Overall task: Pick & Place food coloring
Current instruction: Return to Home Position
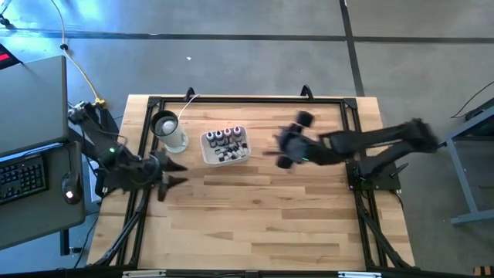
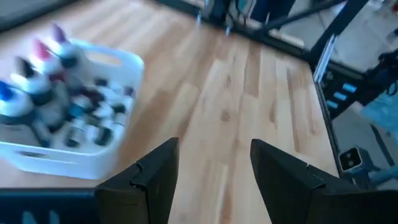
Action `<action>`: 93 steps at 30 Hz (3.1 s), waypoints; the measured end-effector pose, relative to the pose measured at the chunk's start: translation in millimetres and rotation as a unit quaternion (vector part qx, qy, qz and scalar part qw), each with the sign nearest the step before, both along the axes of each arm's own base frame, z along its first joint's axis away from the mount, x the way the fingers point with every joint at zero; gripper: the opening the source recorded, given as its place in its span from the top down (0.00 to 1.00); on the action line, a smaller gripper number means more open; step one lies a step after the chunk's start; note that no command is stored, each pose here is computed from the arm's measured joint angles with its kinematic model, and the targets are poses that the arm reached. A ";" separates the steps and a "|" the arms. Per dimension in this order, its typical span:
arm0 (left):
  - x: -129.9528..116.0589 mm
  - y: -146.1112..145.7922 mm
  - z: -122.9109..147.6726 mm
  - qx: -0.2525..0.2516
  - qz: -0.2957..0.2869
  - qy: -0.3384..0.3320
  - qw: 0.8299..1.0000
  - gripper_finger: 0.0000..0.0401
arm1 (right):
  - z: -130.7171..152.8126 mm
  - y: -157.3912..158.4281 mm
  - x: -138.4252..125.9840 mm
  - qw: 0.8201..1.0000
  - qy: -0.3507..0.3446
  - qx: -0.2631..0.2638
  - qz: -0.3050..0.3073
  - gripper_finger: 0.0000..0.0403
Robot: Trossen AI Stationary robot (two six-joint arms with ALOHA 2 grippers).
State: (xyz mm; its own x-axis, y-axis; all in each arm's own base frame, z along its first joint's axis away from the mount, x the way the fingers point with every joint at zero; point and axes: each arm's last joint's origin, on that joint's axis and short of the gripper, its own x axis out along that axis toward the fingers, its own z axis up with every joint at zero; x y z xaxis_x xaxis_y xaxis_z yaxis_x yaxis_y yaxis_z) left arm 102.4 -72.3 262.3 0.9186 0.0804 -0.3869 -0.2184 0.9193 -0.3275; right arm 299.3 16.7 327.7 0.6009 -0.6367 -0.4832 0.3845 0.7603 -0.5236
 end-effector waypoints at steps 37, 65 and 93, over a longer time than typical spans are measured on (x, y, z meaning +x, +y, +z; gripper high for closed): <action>-17.4 56.4 -87.7 0.082 0.027 -0.111 0.990 0.51 | -148.8 -9.1 -206.2 0.904 -0.392 0.064 0.159 0.67; -12.7 52.9 -85.3 0.138 -0.017 -0.162 0.977 0.51 | -151.6 -6.3 -204.7 0.895 -0.387 0.101 0.197 0.67; -12.6 52.9 -85.8 0.138 -0.016 -0.161 0.977 0.51 | -151.9 -6.3 -204.6 0.895 -0.387 0.101 0.198 0.67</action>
State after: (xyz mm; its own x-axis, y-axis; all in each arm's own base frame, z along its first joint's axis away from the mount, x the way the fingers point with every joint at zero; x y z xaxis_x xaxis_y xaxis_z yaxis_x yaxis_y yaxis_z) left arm 89.8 -19.3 176.4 0.9929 0.1097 -0.0459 -0.1142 0.9871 -0.1123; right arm 94.7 10.5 175.8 0.9647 -0.2463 0.0928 0.2518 0.9663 -0.0532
